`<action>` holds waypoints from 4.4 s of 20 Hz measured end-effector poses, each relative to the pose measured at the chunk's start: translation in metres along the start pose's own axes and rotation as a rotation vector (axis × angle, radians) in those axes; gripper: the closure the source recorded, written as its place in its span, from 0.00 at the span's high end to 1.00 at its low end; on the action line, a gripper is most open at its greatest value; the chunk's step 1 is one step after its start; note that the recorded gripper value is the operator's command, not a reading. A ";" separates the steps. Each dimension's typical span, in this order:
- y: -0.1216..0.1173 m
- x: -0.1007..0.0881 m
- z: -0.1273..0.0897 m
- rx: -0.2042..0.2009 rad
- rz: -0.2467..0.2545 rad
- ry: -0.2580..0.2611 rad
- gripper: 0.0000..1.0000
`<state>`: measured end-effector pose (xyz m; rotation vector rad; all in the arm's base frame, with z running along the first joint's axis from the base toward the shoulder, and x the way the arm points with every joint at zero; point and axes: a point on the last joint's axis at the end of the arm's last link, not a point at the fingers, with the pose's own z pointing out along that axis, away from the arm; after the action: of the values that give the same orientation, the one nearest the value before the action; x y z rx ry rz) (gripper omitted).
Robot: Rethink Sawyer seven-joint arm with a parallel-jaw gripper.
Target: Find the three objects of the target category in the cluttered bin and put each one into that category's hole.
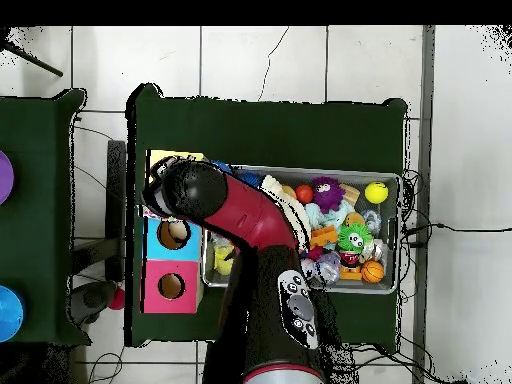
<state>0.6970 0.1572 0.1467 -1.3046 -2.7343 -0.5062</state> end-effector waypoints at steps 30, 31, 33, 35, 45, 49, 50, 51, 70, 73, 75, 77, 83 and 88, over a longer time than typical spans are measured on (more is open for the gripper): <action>-0.009 -0.007 0.022 -0.045 0.019 -0.121 0.00; -0.009 -0.007 0.022 -0.045 0.019 -0.122 0.00; -0.009 -0.007 0.023 -0.046 0.019 -0.124 0.00; -0.009 -0.007 0.024 -0.048 0.018 -0.129 0.00; -0.004 -0.006 0.026 -0.064 0.014 -0.149 0.00; -0.003 -0.007 0.026 -0.069 0.013 -0.158 0.00; -0.003 -0.007 0.026 -0.069 0.013 -0.159 0.00; -0.003 -0.007 0.026 -0.069 0.013 -0.158 0.00; -0.022 0.026 0.069 0.049 -0.117 -0.186 0.00; -0.022 0.027 0.069 0.054 -0.129 -0.195 0.00; -0.022 0.027 0.069 0.055 -0.131 -0.197 0.00; -0.021 0.027 0.069 0.055 -0.131 -0.197 0.00; -0.021 0.026 0.069 0.056 -0.133 -0.198 0.00; -0.021 0.025 0.072 0.059 -0.150 -0.206 0.00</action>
<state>0.6704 0.1870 0.0786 -1.2071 -3.0064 -0.3134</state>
